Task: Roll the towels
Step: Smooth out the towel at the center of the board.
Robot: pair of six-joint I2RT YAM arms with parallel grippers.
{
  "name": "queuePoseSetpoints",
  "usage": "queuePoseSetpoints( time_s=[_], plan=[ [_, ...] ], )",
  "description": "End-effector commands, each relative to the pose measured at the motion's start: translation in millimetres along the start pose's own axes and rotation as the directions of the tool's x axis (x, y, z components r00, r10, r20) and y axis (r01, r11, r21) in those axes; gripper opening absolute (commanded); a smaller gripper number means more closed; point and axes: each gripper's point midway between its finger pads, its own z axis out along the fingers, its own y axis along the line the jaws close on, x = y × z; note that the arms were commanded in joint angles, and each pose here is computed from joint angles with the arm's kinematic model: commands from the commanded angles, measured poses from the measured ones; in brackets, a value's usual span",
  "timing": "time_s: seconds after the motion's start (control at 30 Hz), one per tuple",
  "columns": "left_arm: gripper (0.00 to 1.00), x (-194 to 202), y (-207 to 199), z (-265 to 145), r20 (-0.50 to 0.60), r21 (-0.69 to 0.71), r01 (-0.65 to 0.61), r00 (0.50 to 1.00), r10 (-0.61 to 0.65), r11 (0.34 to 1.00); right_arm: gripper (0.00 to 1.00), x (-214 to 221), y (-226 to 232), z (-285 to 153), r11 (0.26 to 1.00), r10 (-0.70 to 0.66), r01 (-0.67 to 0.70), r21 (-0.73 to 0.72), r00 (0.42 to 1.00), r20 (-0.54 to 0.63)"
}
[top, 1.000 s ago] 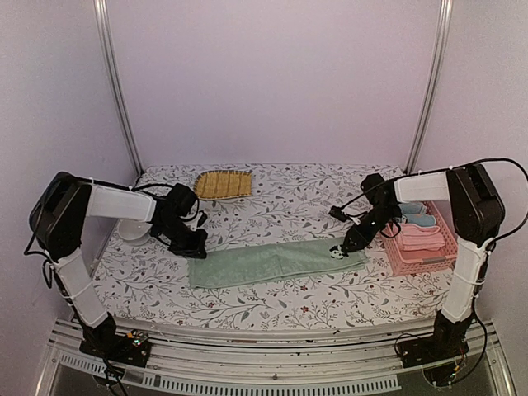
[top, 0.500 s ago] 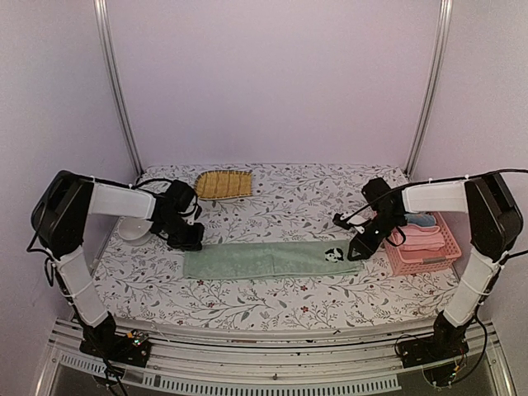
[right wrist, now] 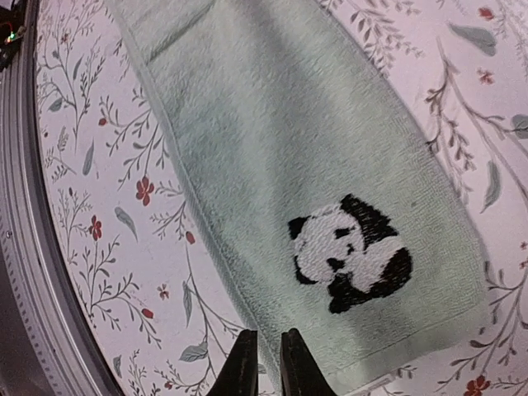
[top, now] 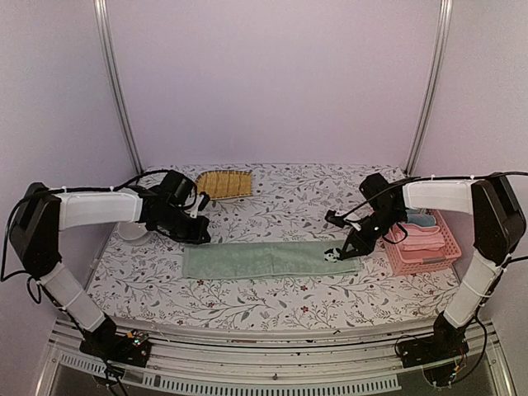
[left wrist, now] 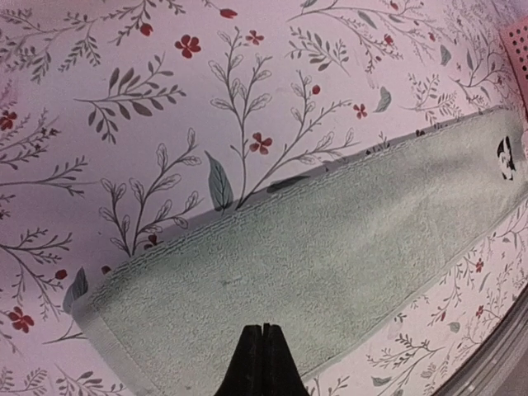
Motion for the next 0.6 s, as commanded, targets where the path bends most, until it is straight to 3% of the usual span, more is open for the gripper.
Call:
queuePoseSetpoints(
  time_s=[0.0, 0.23, 0.57],
  plan=[
    [0.0, 61, 9, 9, -0.141, 0.01, 0.054, 0.989, -0.052, 0.999, 0.13, 36, 19, 25, 0.997, -0.007, -0.002, -0.081, 0.994, -0.108],
    [0.0, 110, 37, 16, -0.223, -0.09, 0.117, 0.965, -0.135, 0.989, 0.12, 67, 24, 37, 0.995, -0.02, 0.003, -0.098, 0.984, -0.179],
    [0.0, 143, 50, 20, -0.339, -0.137, 0.142, 0.923, -0.181, 0.98, 0.14, 102, -16, 53, 0.997, 0.029, -0.005, 0.076, 0.944, -0.327]
  ],
)
